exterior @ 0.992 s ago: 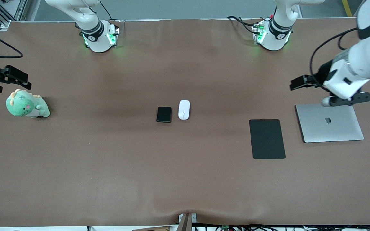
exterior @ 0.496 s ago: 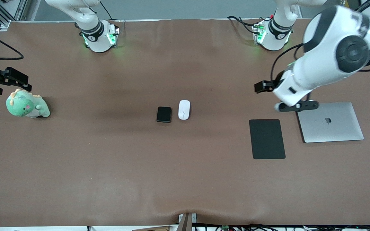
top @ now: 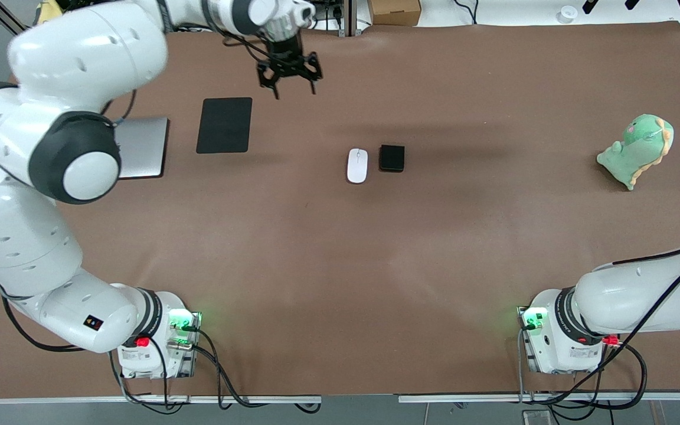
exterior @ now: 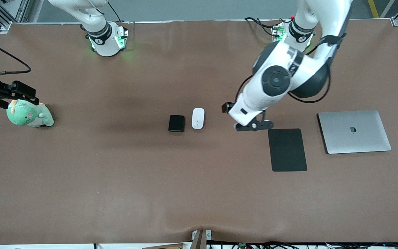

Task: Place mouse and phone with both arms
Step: 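Reach the left gripper to the mouse while the right gripper moves out, then grasp the white mouse with the left gripper while the right gripper approaches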

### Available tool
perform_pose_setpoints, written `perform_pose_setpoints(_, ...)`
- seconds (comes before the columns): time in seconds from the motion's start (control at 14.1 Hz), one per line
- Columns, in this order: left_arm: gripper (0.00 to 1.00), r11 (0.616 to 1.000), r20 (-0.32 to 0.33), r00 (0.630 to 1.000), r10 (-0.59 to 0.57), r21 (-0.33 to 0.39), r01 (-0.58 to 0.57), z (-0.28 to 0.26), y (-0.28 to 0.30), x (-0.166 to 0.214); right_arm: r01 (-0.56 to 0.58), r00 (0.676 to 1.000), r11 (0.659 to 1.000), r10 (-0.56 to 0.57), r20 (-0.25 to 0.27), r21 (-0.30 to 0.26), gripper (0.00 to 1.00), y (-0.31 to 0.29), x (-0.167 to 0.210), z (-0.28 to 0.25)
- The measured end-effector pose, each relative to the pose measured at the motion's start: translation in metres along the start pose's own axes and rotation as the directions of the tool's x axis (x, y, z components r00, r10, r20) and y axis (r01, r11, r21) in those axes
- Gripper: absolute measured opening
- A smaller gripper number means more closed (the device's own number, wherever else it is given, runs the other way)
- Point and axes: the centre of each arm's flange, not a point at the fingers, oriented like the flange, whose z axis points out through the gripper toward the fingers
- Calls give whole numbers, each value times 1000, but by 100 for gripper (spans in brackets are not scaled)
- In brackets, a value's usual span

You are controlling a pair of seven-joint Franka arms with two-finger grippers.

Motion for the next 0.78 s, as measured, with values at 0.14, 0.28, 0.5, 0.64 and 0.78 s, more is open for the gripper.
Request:
perform_pose_setpoints(0.14, 100, 1000, -22, 1000, -18, -16, 18, 20, 26, -9, 7, 1000, 1000, -7, 27, 3, 100, -3, 8, 15)
perform_pose_setpoints(0.28, 100, 999, -61, 998, -14, -52, 10, 39, 49, -13, 17, 998, 1000, -17, 53, 5, 100, -8, 16, 31)
perform_pose_setpoints(0.5, 100, 998, -92, 996, -17, -65, 11, 91, 87, -18, 25, 997, 1000, -25, 67, 6, 100, -13, 21, 40)
perform_pose_setpoints(0.64, 100, 1000, -115, 993, 2, -17, -4, 125, 106, -29, 35, 997, 999, -35, 68, 6, 100, -21, 21, 40)
perform_pose_setpoints(0.78, 100, 1000, -134, 991, -11, -14, 10, 146, 119, -36, 21, 997, 1000, -21, 76, 5, 100, -27, 21, 41)
